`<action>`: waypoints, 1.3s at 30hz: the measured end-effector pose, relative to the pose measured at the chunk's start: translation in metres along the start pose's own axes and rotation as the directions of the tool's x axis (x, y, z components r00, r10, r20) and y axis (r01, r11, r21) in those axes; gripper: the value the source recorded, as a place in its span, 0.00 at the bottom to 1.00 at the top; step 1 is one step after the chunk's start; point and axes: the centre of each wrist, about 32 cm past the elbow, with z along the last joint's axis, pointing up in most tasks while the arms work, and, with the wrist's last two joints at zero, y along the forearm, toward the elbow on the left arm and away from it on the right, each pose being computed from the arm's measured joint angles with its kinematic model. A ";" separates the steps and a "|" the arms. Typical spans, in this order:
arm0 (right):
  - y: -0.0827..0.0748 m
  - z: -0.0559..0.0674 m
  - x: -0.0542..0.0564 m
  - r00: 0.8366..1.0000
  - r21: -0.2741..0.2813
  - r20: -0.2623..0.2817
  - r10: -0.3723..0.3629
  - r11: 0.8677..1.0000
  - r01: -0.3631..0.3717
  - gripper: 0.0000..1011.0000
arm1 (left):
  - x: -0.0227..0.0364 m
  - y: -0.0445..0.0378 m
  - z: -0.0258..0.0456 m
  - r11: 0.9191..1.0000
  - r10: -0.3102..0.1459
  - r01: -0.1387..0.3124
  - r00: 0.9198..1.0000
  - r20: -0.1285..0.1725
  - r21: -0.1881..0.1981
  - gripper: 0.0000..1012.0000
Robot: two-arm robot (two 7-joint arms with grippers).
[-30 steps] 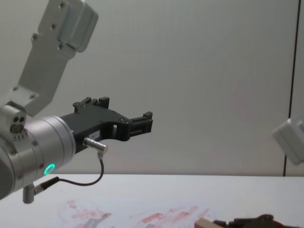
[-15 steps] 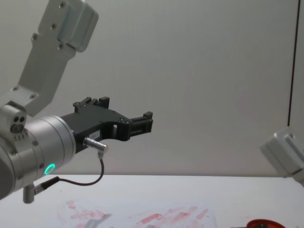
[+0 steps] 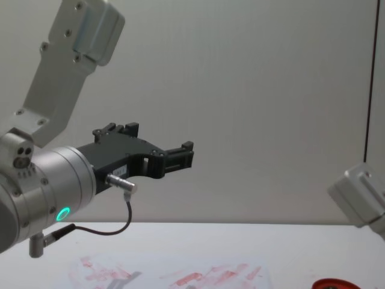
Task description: Use the one hand to pick up the stamp and affix it onto the A4 paper.
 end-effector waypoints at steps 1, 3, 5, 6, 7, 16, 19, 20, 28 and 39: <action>0.000 0.000 0.000 1.000 0.002 -0.003 0.000 1.000 0.000 0.21 | 0.0000 0.0000 0.0000 1.000 0.000 0.000 1.000 0.000 0.000 0.99; -0.001 0.001 -0.001 1.000 0.011 -0.013 0.000 1.000 0.000 0.21 | 0.0000 0.0000 0.0000 1.000 0.000 0.000 1.000 0.000 0.000 0.99; -0.003 0.003 0.000 1.000 0.022 -0.018 -0.006 1.000 0.006 0.21 | 0.0000 0.0000 0.0000 1.000 0.000 0.000 1.000 0.000 0.000 0.99; -0.004 0.005 0.001 1.000 0.038 -0.021 -0.015 0.999 0.016 0.21 | 0.0000 0.0000 0.0000 1.000 0.000 0.000 1.000 0.000 0.000 0.99; -0.005 0.007 0.002 0.999 0.048 -0.024 -0.022 0.999 0.023 0.21 | 0.0000 0.0000 0.0000 1.000 0.000 0.000 1.000 0.000 0.000 0.99; -0.014 0.017 0.014 0.994 0.121 -0.042 -0.097 0.988 0.101 0.21 | 0.0000 0.0000 0.0000 1.000 0.000 0.000 1.000 0.000 0.000 0.99; -0.019 0.019 0.021 0.990 0.134 -0.046 -0.130 0.982 0.135 0.21 | 0.0000 0.0000 0.0000 1.000 0.000 0.000 1.000 0.000 0.000 0.99; -0.019 0.019 0.021 0.990 0.134 -0.046 -0.130 0.982 0.135 0.21 | 0.0000 0.0000 0.0000 1.000 0.000 0.000 1.000 0.000 0.000 0.99; -0.027 0.015 0.034 0.981 0.124 -0.045 -0.187 0.974 0.191 0.21 | 0.0000 0.0000 0.0000 1.000 0.000 0.000 1.000 0.000 0.000 0.99; -0.034 0.002 0.047 0.974 0.073 -0.041 -0.223 0.971 0.226 0.21 | 0.0000 0.0000 0.0000 1.000 0.000 0.000 1.000 0.000 0.000 0.99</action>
